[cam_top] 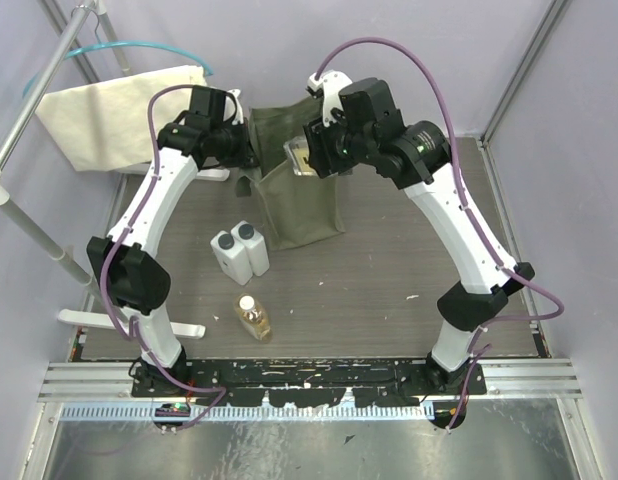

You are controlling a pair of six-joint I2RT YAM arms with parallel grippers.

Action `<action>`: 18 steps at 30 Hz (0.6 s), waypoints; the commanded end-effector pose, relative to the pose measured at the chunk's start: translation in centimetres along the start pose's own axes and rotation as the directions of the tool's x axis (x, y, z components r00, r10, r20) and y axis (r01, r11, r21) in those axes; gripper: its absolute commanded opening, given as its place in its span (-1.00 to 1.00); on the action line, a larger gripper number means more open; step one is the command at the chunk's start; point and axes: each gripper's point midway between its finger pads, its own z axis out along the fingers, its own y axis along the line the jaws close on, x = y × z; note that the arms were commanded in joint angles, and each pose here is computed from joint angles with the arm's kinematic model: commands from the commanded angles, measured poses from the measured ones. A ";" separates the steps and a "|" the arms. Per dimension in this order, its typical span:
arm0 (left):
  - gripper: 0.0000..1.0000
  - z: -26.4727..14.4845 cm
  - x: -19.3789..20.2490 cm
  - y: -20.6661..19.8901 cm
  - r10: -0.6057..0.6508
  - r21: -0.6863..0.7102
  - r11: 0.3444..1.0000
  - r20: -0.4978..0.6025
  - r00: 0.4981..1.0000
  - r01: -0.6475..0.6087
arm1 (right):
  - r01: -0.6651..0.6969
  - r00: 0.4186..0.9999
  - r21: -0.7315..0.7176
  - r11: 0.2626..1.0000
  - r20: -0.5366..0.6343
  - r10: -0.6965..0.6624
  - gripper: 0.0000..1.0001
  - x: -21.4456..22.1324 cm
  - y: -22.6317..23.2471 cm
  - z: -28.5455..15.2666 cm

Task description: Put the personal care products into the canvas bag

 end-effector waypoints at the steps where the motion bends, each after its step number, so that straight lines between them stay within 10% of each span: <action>1: -1.00 -1.6 0.4 -1.5 0.052 0.051 0.997 0.001 0.999 -0.052 | 0.038 0.848 0.038 0.999 0.528 -0.053 -0.99 -13.5 -0.7 -8.5; 7: -1.00 -1.7 0.5 -1.9 0.063 0.070 0.996 0.003 0.998 -0.063 | 0.068 0.815 0.102 0.993 0.569 -0.114 -0.99 -14.3 -1.8 -9.6; 18: -1.00 -1.8 1.4 -3.6 0.104 0.107 0.989 -0.008 0.995 -0.102 | 0.050 0.930 0.037 0.998 0.362 -0.060 -0.99 -10.3 -4.5 2.5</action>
